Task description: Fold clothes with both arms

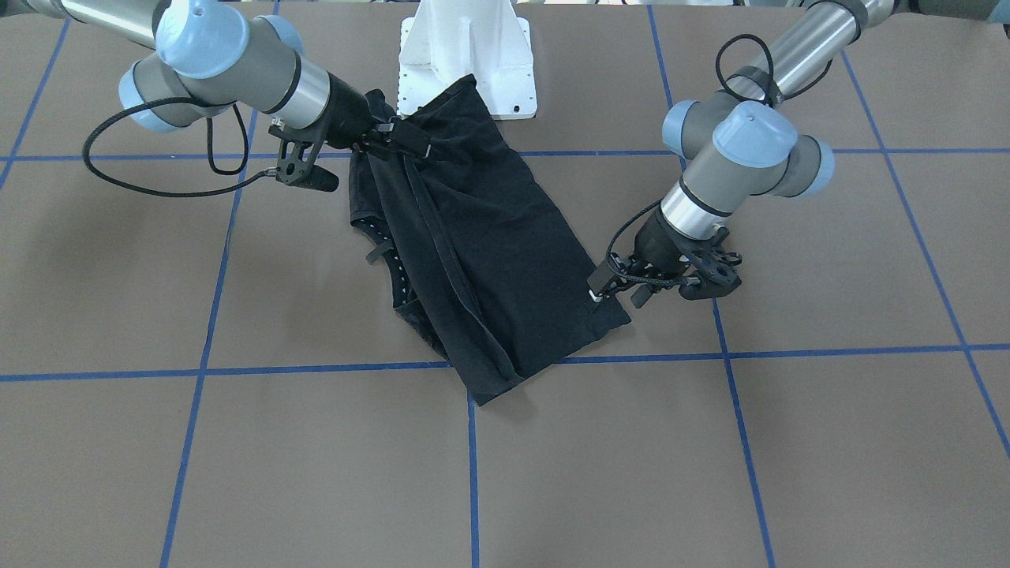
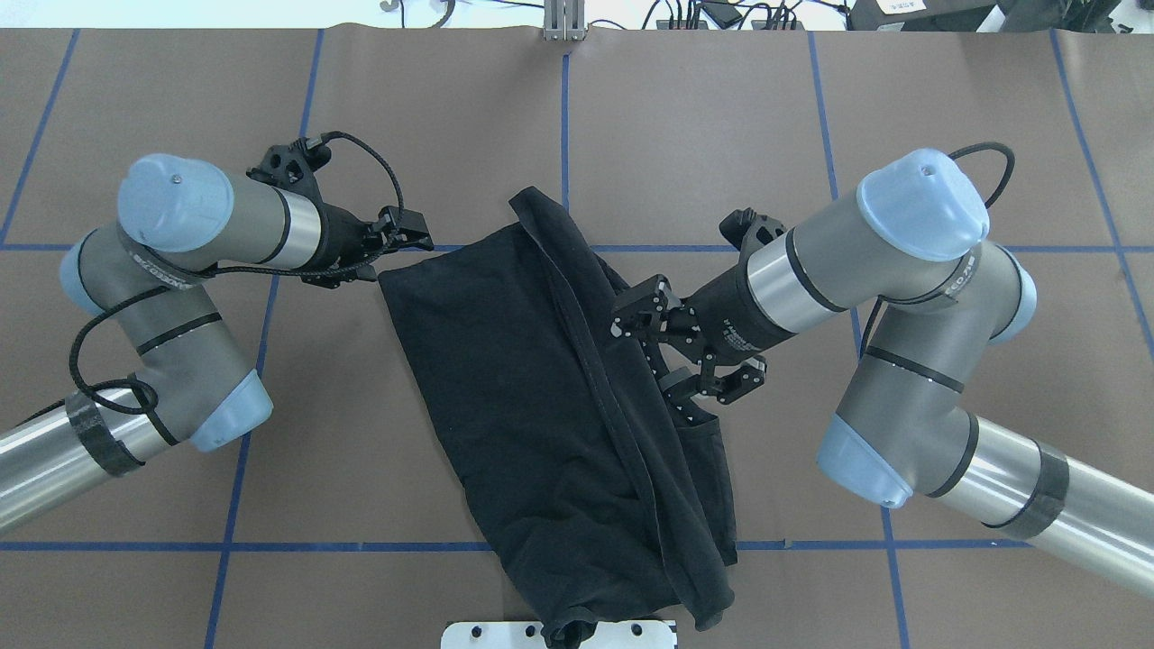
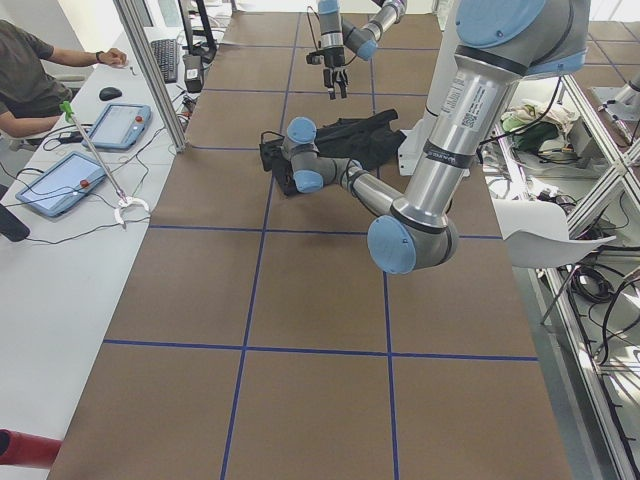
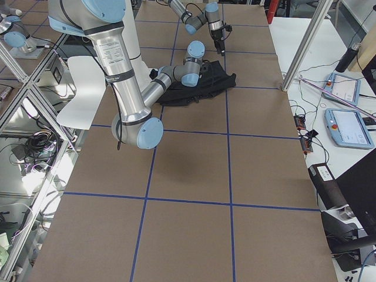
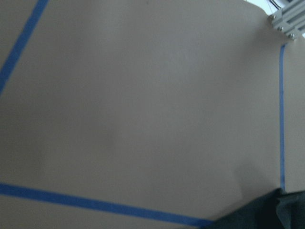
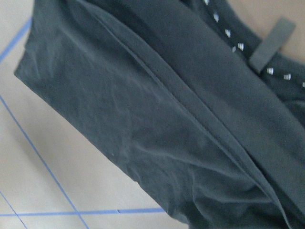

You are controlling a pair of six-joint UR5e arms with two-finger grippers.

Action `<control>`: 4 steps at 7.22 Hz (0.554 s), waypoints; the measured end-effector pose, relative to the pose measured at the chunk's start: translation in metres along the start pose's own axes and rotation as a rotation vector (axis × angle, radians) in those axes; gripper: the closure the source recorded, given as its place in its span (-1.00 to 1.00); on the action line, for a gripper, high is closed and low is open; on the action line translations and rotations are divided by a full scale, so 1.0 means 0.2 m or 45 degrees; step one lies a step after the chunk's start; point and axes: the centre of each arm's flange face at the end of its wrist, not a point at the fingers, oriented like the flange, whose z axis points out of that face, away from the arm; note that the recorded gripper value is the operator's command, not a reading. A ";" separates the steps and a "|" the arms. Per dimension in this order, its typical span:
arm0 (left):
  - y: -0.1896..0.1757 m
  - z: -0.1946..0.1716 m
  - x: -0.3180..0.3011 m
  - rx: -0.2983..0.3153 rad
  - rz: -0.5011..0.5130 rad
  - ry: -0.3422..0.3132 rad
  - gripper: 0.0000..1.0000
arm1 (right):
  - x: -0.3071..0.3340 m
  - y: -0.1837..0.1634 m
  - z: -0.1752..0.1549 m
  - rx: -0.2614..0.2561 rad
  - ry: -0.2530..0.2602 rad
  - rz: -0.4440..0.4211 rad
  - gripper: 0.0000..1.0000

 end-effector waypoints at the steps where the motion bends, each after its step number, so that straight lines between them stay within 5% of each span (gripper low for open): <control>1: 0.06 0.03 -0.01 -0.023 -0.026 -0.008 -0.95 | -0.01 -0.06 -0.04 0.050 -0.015 -0.026 -1.00; 4: 0.08 0.09 -0.13 -0.032 -0.049 -0.063 -0.92 | -0.03 -0.10 -0.06 0.110 -0.033 -0.050 -1.00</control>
